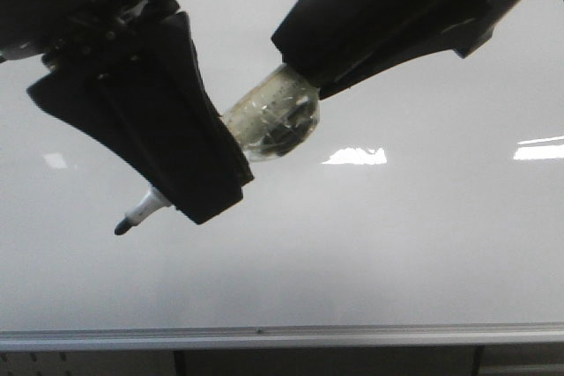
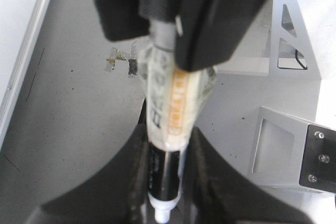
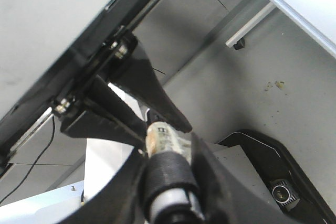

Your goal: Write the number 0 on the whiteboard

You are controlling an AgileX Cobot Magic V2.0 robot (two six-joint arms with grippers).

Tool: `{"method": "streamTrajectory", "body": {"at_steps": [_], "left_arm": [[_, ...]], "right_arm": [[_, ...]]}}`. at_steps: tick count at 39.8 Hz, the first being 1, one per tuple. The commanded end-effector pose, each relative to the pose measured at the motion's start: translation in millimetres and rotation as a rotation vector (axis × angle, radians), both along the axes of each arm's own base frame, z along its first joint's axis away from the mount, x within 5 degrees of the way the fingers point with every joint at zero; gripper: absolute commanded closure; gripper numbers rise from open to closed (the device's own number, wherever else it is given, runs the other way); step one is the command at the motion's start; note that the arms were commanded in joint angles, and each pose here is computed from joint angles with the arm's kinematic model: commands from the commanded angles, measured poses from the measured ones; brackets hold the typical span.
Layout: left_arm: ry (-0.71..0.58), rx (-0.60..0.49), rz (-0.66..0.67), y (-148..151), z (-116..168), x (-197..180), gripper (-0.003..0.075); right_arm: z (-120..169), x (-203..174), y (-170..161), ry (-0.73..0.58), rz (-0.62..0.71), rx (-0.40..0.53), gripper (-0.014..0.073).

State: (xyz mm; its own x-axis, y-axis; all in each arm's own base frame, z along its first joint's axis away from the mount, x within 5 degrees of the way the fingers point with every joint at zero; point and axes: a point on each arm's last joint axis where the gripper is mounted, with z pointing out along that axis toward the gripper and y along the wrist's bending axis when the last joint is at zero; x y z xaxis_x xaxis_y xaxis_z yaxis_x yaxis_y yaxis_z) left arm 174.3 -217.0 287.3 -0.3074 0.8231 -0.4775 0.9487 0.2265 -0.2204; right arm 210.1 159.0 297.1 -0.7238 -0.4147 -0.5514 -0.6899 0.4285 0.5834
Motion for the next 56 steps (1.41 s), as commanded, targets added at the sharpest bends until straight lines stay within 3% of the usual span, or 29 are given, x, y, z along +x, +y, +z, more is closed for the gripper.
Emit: {"method": "streamTrajectory", "body": {"at_steps": [1,5,10,13,23,29,35,40,50,56], "left_arm": [[-0.03,-0.086,0.014,-1.9,21.8,-4.0,0.064],[-0.032,-0.088,0.015,-2.0,21.9,-3.8,0.0459],[-0.033,-0.094,0.023,-2.5,22.2,-3.3,0.0174],[-0.03,-0.098,0.024,-2.7,22.4,-3.5,0.0095],[-0.03,-0.098,0.024,-2.7,22.4,-3.5,0.008],[-0.03,-0.098,0.024,-2.7,22.4,-3.5,0.008],[-0.03,-0.098,0.024,-2.7,22.4,-3.5,0.0083],[-0.028,-0.096,0.023,-2.6,22.3,-3.7,0.0156],[-0.024,-0.093,0.02,-2.4,22.2,-4.2,0.0545],[-0.024,-0.093,0.02,-2.4,22.2,-4.2,0.072]], "right_arm": [[19.8,-2.2,2.7,-0.037,0.003,0.083,0.0664],[19.8,-3.6,2.7,-0.031,0.017,0.083,0.0664],[19.9,-4.7,2.7,-0.025,0.029,0.084,0.0664],[19.9,-5.1,2.7,-0.022,0.032,0.084,0.0664],[15.6,-7.6,-0.7,-0.02,0.068,0.028,0.0664],[5.7,-5.2,-16.3,0.04,0.029,-0.118,0.0662],[-1.9,6.4,-42.7,0.063,-0.092,-0.29,0.0662],[8.6,19.5,-61.2,-0.001,-0.216,-0.344,0.0662],[57.1,37.4,-80.7,-0.342,-0.464,-0.31,0.0662],[86.4,37.7,-83.3,-0.49,-0.539,-0.252,0.0662]]}}
